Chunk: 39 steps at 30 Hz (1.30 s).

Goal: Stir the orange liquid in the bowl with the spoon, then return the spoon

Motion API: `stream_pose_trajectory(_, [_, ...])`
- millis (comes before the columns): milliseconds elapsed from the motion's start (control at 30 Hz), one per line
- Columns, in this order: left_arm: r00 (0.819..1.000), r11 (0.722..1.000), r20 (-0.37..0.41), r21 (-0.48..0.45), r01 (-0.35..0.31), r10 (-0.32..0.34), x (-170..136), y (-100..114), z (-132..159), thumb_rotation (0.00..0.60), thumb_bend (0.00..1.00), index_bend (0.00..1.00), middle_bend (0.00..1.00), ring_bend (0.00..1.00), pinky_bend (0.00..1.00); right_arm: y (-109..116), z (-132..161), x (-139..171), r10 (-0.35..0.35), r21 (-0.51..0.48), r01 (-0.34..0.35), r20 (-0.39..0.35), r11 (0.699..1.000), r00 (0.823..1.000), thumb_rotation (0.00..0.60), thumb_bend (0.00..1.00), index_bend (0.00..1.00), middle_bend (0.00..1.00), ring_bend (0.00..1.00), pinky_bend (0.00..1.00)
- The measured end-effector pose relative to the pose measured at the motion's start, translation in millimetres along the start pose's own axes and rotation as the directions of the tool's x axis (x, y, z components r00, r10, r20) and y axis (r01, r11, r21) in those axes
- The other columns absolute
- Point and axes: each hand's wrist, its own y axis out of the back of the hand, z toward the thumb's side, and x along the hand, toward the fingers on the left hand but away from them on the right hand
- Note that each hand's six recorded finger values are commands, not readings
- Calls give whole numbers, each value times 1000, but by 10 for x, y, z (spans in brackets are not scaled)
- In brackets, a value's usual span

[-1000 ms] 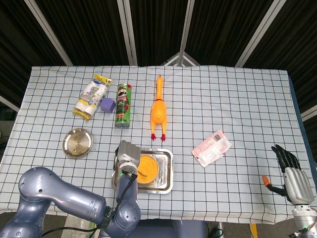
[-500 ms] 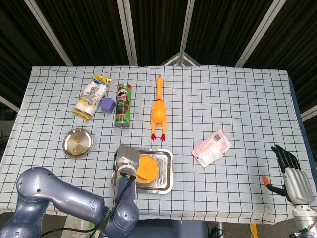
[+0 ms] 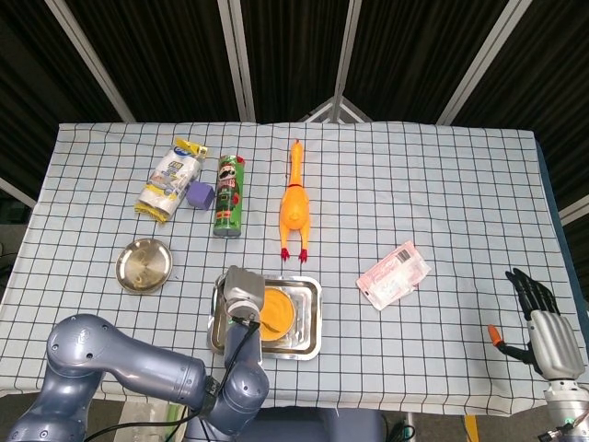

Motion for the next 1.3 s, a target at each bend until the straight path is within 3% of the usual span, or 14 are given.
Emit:
stream_pose_trajectory(433, [999, 998, -43, -66, -8, 6, 99, 42, -187, 600, 756, 864, 1000, 1000, 1000, -8, 10, 2, 2, 1, -2, -2, 1000, 1000, 600, 404, 0, 0, 0, 0])
stream_pose_trajectory(933, [999, 992, -19, -118, -35, 33, 29, 134, -327, 600, 756, 865, 1000, 1000, 1000, -11, 13, 4, 3, 1, -3, -1, 1000, 1000, 600, 405, 0, 0, 0, 0])
stream_pose_trajectory(1300, [998, 995, -49, -96, -39, 34, 131, 113, -319, 600, 756, 864, 1000, 1000, 1000, -6, 9, -4, 4, -7, -4, 1, 1000, 1000, 600, 404, 0, 0, 0, 0])
